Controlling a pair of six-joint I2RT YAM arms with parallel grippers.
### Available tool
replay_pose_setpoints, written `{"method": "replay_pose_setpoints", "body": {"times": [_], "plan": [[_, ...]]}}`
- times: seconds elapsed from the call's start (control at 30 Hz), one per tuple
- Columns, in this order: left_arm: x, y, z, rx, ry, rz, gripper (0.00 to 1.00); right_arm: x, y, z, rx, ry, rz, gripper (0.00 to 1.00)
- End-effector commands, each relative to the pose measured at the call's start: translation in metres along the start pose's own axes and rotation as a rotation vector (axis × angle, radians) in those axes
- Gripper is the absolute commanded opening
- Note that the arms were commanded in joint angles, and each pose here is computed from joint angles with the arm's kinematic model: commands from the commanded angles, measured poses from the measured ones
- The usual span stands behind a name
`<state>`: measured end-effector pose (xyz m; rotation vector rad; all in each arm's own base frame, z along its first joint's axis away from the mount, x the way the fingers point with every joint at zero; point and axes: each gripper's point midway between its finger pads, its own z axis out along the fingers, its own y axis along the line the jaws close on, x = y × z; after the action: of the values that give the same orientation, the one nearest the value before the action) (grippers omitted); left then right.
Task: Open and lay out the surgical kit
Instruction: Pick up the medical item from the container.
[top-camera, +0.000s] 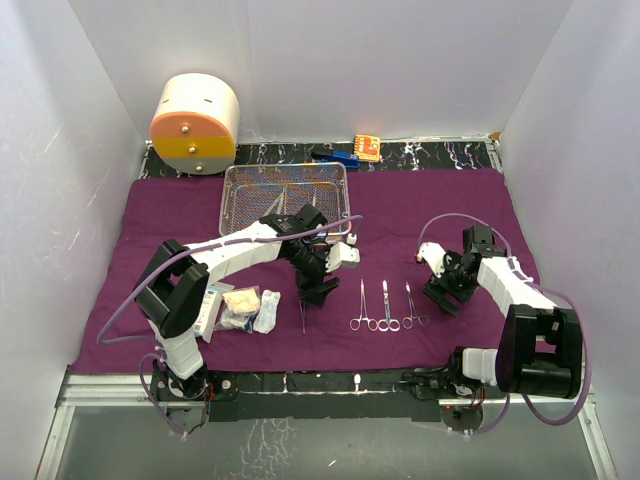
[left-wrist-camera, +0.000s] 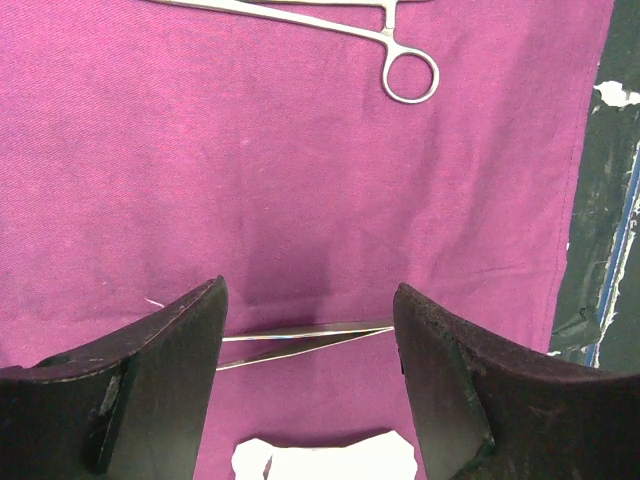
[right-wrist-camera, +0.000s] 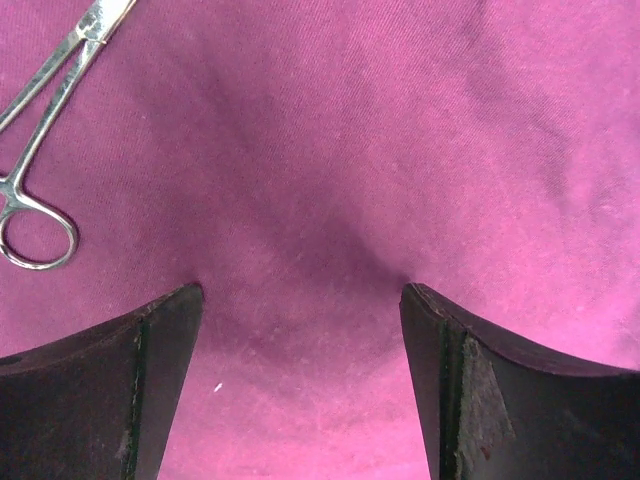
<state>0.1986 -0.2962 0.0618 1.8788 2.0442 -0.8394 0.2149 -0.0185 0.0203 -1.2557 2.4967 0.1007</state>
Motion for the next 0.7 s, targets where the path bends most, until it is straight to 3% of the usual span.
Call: {"method": "replay_pose_setpoints", "body": {"times": [0.0,0.4,0.67], "plan": [[-0.016,-0.008,-0.019,-0.005,-0.067,0.048,0.66,0.02,0.007,0.006,-0.031,0.08,-0.046,0.79],[-0.017,-0.008,-0.02,-0.011,-0.067,0.049,0.66,0.032,0.015,0.001,-0.056,0.132,-0.084,0.78],[-0.021,-0.009,-0.026,-0.017,-0.076,0.05,0.66,0.014,-0.004,-0.01,-0.017,0.09,-0.082,0.79]]}}
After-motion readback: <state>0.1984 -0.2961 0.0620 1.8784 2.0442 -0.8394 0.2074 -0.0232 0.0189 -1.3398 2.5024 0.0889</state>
